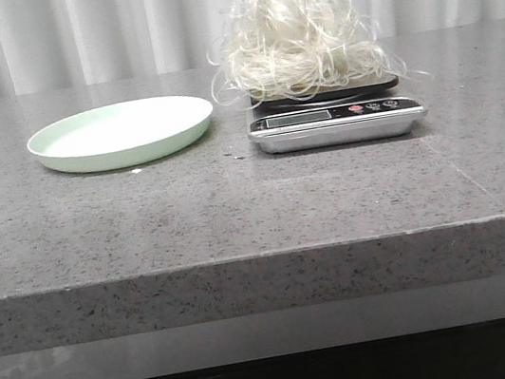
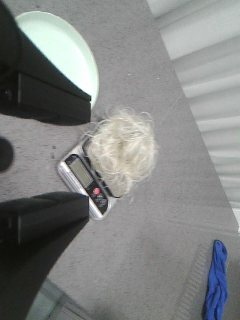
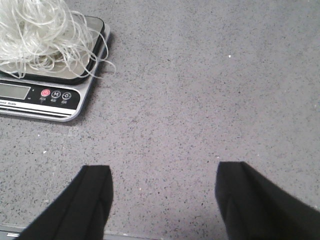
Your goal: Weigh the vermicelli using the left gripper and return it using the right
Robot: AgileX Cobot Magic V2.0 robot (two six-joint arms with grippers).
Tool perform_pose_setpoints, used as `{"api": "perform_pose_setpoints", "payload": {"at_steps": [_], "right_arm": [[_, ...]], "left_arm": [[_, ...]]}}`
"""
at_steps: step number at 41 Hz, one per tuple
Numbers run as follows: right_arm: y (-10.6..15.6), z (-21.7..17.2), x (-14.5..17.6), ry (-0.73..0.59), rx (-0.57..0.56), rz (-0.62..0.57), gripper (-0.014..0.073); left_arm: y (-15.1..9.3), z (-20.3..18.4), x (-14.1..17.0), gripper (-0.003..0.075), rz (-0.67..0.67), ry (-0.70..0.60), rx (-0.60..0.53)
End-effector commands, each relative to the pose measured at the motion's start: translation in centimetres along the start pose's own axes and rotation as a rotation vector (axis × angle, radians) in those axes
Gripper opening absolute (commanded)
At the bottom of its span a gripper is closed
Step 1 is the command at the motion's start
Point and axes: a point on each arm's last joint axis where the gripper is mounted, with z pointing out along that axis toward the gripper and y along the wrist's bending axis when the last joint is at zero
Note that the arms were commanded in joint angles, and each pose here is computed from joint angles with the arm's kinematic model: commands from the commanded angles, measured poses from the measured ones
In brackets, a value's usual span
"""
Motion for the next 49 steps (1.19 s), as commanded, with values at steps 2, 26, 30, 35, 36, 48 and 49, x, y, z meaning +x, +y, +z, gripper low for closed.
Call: {"api": "perform_pose_setpoints", "payload": {"at_steps": [2, 26, 30, 35, 36, 48, 49], "right_arm": [[-0.1, -0.5, -1.2, -0.066, 0.012, -0.012, 0.0545], [1.9, 0.7, -2.2, -0.07, -0.114, -0.089, 0.0545], [2.8, 1.6, -3.1, -0.047, -0.154, -0.117, 0.0545], [4.1, 3.3, -4.6, -0.024, -0.2, -0.146, 0.0545], [4.5, 3.7, -5.0, -0.022, -0.211, -0.153, 0.0545], [8.1, 9.0, -8.8, 0.022, -0.275, -0.198, 0.0545], [8.4, 9.6, -9.1, 0.027, -0.276, -0.199, 0.0545]], "left_arm": [[-0.2, -2.7, 1.2, 0.0388, -0.009, -0.115, -0.002], [-0.7, -6.5, 9.5, 0.0388, -0.009, -0.076, 0.001], [-0.7, -6.5, 9.5, 0.0388, -0.009, -0.076, 0.001], [-0.7, -6.5, 9.5, 0.0388, -0.009, -0.076, 0.001], [-0.7, -6.5, 9.5, 0.0388, -0.009, -0.076, 0.001], [-0.7, -6.5, 9.5, 0.0388, -0.009, -0.076, 0.001], [-0.7, -6.5, 9.5, 0.0388, -0.009, -0.076, 0.001]]}}
